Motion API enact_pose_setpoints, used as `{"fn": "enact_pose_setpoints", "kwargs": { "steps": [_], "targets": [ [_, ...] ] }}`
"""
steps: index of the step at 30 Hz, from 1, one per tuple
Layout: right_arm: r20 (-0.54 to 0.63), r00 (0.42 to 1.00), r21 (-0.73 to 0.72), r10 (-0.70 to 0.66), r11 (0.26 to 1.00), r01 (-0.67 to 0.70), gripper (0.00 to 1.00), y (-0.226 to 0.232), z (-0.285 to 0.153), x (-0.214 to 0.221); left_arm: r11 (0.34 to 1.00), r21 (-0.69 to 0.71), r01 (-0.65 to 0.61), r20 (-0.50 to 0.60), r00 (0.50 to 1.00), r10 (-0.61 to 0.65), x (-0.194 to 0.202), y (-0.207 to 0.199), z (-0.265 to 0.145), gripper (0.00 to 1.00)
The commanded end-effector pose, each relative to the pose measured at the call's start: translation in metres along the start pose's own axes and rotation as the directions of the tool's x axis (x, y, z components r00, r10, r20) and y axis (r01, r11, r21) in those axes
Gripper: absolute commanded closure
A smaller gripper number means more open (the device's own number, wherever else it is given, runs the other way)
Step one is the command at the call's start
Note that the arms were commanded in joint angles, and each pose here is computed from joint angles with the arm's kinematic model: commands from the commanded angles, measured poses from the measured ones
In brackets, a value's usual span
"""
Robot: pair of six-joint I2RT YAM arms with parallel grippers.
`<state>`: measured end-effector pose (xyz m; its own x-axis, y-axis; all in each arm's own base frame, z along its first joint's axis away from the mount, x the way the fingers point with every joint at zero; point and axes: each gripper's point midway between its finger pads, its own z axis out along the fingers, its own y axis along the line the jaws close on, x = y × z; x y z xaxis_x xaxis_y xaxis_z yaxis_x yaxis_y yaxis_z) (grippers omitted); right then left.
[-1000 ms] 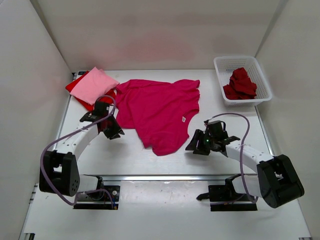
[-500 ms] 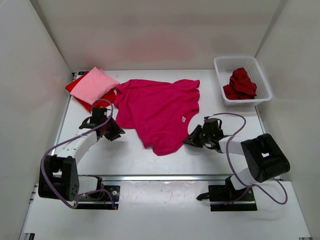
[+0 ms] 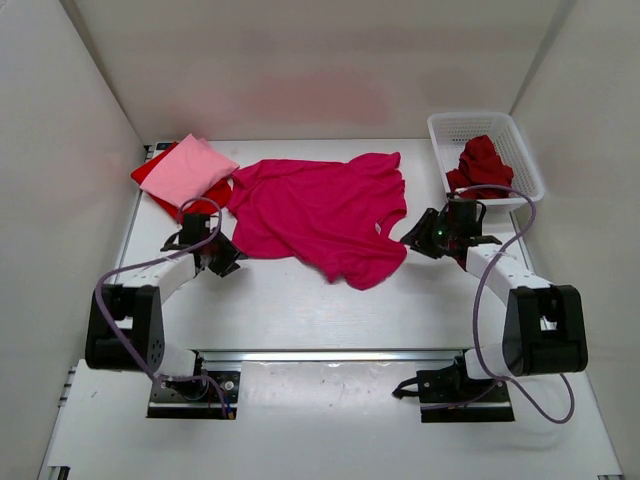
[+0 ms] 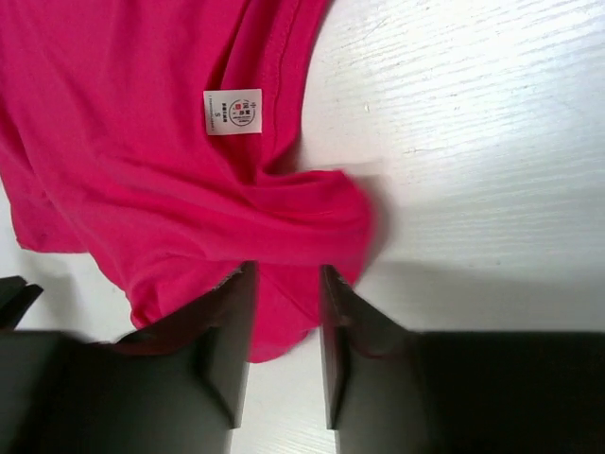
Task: Fold and stack the t-shirts
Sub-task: Flatten out the crumpled T-shirt at the center of the board.
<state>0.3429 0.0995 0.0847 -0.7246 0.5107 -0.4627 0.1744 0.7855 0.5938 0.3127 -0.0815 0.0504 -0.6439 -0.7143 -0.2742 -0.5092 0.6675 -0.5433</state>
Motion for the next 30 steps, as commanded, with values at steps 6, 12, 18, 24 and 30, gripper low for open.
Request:
{"fn": "enact_pose_setpoints", "kwargs": {
  "steps": [6,12,18,24,30],
  "targets": [
    [-0.162,0.979,-0.027,-0.124,0.992,0.122,0.54,0.017,-0.019,0.063,0.997,0.032,0.067,0.082,0.994,-0.069,-0.034,-0.017,0.027,0.61],
    [-0.230,0.973,-0.069,-0.019,0.998,0.003,0.55,0.007,-0.010,0.115,1.000,0.018,0.016,0.101,0.995,-0.018,-0.046,-0.033,0.032,0.90],
    [-0.195,0.980,-0.033,0.047,0.998,-0.055,0.65,0.004,0.016,0.110,0.993,0.016,-0.113,0.093,0.989,0.111,-0.031,-0.046,0.004,1.00],
    [-0.145,0.989,-0.009,0.029,0.999,-0.030,1.00,0.001,0.022,0.078,0.975,-0.120,-0.188,0.059,0.979,0.196,-0.012,0.002,-0.053,1.00],
    [-0.076,0.996,0.015,-0.043,0.999,0.044,0.99,-0.017,-0.025,0.042,0.941,-0.195,-0.276,0.091,0.950,0.297,-0.033,0.003,-0.088,1.00]
  ]
}}
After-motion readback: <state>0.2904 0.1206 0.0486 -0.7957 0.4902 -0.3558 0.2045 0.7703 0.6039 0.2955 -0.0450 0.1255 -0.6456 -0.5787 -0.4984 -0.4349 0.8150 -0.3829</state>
